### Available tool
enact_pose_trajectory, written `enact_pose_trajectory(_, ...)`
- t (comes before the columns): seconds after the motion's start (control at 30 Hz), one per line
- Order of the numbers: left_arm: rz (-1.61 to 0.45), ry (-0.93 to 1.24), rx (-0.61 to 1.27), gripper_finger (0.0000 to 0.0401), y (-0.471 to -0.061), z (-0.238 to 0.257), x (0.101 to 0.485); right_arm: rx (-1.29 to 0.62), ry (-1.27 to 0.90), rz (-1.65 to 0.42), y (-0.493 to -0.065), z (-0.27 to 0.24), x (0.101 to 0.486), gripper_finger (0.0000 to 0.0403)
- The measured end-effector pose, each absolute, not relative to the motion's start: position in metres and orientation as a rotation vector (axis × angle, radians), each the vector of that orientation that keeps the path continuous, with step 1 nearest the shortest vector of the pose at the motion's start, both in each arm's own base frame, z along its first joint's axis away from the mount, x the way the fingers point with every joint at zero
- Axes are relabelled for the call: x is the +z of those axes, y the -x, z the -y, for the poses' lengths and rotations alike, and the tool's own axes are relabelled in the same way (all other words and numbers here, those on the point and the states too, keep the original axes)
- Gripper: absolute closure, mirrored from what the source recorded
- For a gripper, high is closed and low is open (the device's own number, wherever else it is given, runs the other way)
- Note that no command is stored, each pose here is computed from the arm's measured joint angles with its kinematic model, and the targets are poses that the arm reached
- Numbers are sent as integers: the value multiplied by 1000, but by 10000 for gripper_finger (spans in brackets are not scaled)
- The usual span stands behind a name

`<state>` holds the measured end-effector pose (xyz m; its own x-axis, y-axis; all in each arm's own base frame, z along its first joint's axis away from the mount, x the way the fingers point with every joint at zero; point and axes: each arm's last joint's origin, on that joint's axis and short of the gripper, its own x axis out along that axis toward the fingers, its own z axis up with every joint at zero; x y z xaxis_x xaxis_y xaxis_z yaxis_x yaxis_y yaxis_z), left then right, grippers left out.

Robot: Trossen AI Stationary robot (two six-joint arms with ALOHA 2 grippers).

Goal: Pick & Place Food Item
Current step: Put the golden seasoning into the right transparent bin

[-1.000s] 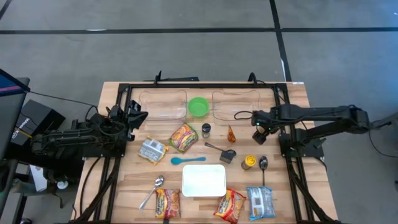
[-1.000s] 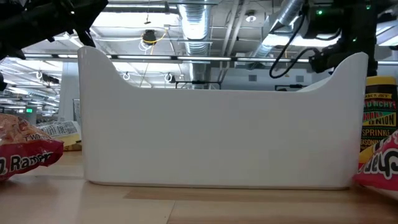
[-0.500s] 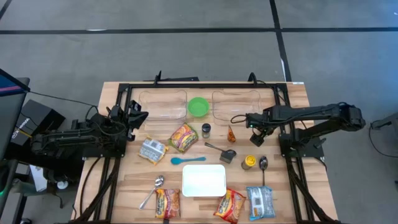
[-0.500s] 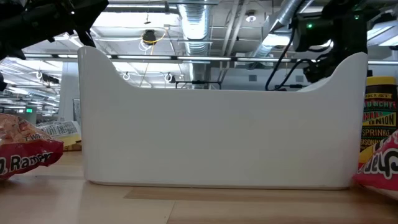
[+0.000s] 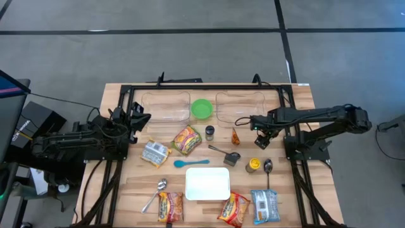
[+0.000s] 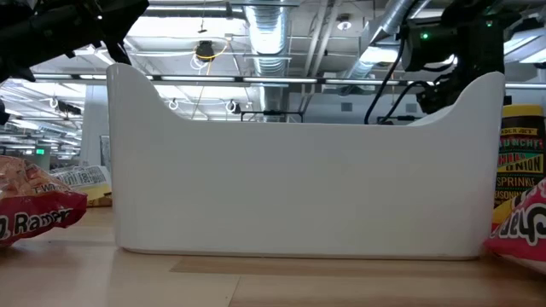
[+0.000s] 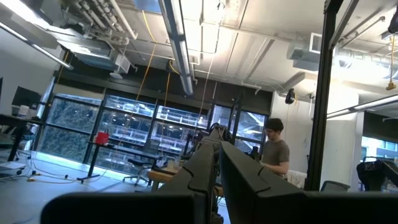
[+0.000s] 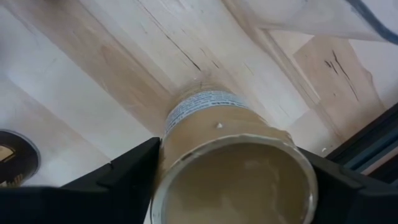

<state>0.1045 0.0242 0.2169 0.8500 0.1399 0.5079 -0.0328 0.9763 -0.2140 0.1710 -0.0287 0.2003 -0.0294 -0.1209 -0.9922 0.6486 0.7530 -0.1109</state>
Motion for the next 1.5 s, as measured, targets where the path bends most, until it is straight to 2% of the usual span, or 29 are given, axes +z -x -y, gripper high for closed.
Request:
enact_pose_trajectory(0.97,548,201,91,380,-105,-24,217,-642,-441,-1500,-170,28,202,121)
enact_pose_trajectory(1.2,548,201,92,380,-105,-24,217,-634,-437,-1511,-172,26,215,121)
enact_pose_trajectory(1.5,548,201,92,380,-105,-24,217,-520,-459,-1459,-183,15,234,121)
